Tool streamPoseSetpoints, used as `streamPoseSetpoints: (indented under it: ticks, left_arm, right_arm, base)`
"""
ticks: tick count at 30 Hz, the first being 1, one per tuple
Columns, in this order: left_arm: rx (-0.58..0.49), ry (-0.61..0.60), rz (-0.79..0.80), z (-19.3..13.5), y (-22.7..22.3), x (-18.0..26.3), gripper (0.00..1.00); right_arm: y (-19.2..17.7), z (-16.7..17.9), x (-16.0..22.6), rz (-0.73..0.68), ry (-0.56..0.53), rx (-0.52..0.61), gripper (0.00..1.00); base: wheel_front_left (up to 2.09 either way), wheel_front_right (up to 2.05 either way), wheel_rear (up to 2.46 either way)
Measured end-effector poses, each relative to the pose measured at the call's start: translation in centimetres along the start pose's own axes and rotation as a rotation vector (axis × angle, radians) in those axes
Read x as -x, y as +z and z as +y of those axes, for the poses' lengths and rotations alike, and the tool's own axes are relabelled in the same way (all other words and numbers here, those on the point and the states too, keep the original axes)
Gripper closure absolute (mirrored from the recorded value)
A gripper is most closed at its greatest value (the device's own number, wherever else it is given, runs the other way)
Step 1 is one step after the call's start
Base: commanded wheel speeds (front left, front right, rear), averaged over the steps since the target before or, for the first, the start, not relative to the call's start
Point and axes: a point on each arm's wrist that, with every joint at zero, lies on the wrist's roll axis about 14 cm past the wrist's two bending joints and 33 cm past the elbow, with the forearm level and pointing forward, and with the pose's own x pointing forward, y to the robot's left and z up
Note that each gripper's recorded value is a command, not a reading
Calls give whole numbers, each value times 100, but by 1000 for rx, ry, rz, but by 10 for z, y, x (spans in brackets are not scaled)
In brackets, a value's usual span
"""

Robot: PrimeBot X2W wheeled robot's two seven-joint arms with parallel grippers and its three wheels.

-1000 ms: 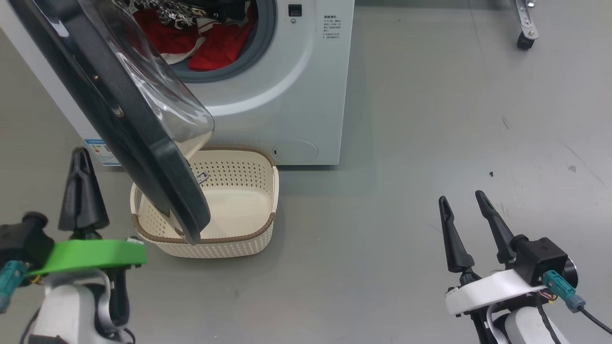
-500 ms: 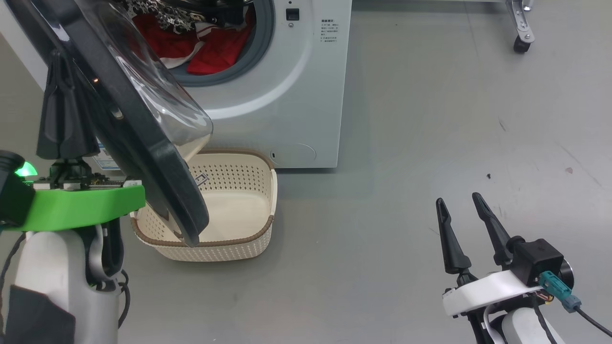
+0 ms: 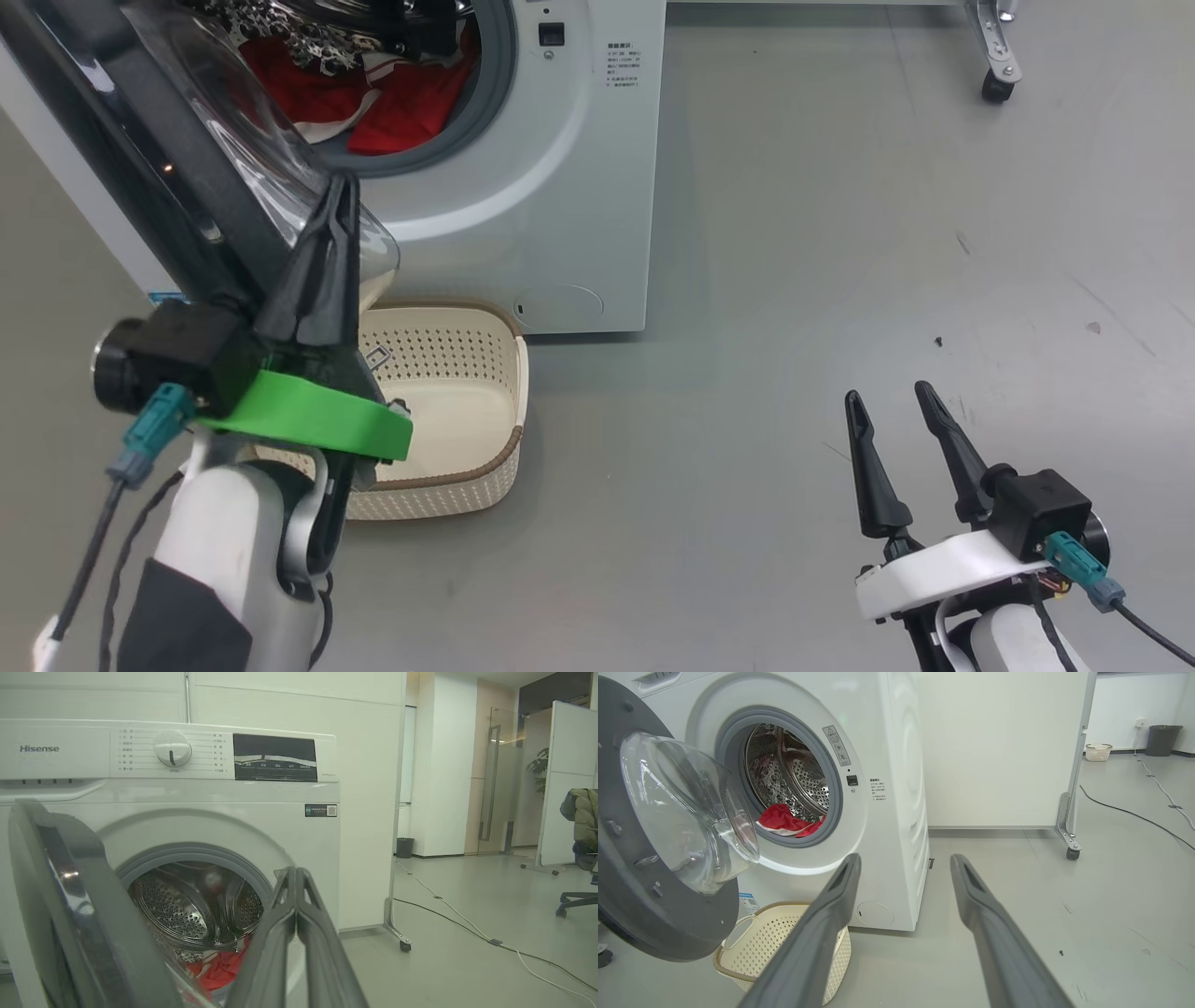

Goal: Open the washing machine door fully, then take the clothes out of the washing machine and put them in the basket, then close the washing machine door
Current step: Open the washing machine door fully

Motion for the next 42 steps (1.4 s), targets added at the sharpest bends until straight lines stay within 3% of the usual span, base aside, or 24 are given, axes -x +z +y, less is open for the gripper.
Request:
streamPoseSetpoints:
  ticks: [17, 42]
  left_arm:
    - [87, 17, 376, -8, -102, 42, 100]
    - [118, 194, 503, 36, -143, 57, 100]
  right_arm:
    - [-4, -6, 8, 10, -24, -19, 0]
    - [-11, -23, 10, 27, -80, -25, 0]
  base:
    - [0, 0, 0]
    - [0, 0, 0]
